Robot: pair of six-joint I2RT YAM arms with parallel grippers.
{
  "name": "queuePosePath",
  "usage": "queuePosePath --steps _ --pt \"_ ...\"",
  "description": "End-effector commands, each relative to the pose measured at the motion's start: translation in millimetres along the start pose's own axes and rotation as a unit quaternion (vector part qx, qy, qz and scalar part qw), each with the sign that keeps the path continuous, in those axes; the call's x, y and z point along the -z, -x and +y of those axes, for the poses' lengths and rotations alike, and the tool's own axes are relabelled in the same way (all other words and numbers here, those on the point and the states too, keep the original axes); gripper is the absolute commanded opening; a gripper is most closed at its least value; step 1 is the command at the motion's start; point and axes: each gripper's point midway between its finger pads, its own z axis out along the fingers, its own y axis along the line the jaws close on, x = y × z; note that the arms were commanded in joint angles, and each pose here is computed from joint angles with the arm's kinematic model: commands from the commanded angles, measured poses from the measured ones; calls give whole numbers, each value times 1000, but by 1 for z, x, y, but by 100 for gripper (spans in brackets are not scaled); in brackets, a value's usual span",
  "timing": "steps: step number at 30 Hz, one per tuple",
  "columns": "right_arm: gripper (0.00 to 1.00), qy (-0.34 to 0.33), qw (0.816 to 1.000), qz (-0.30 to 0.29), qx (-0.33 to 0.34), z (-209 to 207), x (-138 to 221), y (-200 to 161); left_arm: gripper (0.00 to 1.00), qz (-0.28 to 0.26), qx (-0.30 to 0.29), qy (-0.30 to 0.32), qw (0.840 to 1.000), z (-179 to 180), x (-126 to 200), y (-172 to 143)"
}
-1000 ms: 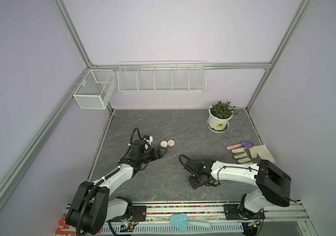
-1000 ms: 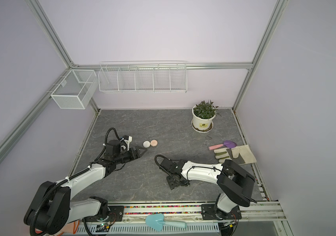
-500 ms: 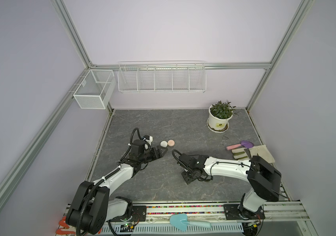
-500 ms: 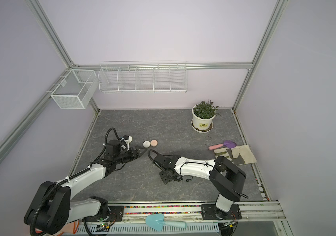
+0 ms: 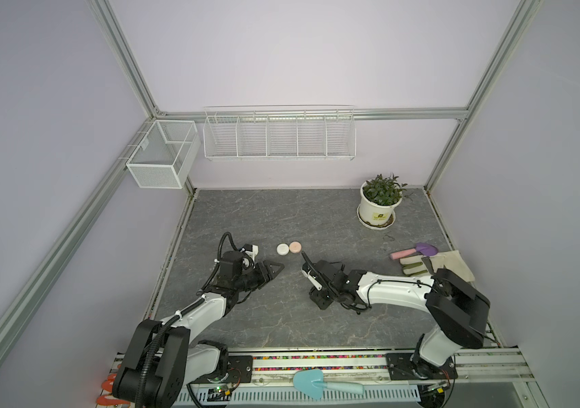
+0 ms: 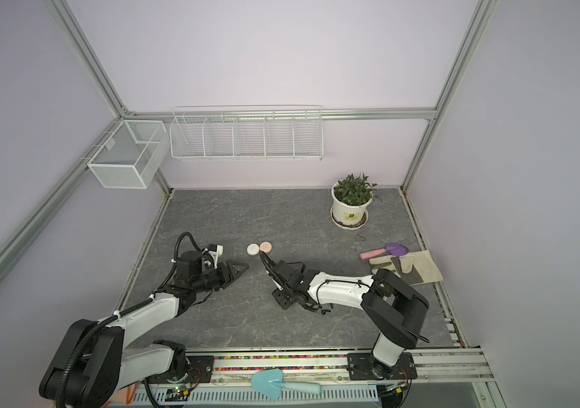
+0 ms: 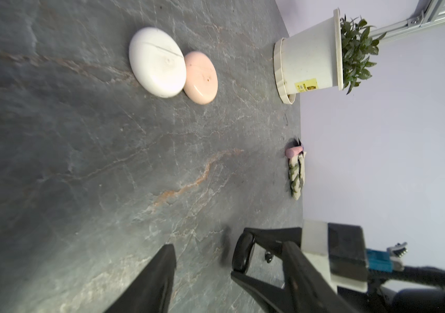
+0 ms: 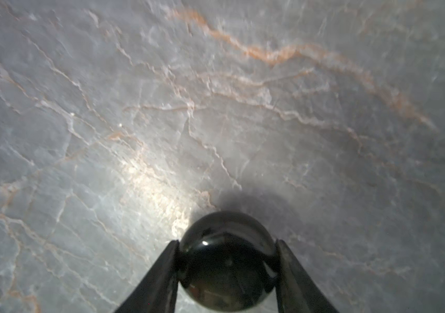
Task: Insert wireless bluetooth earbuds into charging case
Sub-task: Pick up the charging case from the bottom-center of the table.
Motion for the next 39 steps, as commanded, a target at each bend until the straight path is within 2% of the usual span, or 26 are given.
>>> queuePosePath --steps 1,7,15,24,30,39 --pt "42 28 994 -101 31 0 15 42 61 12 -13 -43 999 -27 2 -7" --pt "40 53 980 -173 79 1 31 64 60 21 -64 -61 996 -57 11 -11" --pt "39 91 957 -242 130 17 60 75 58 44 -83 -74 993 -68 0 -19" --pt "39 94 954 -249 141 19 70 80 57 71 -132 -102 983 -96 -9 -27" --pt "39 99 952 -252 144 21 73 84 53 87 -148 -82 982 -87 -15 -34" --pt "39 101 950 -255 152 23 78 90 51 106 -169 -86 976 -92 -19 -47"
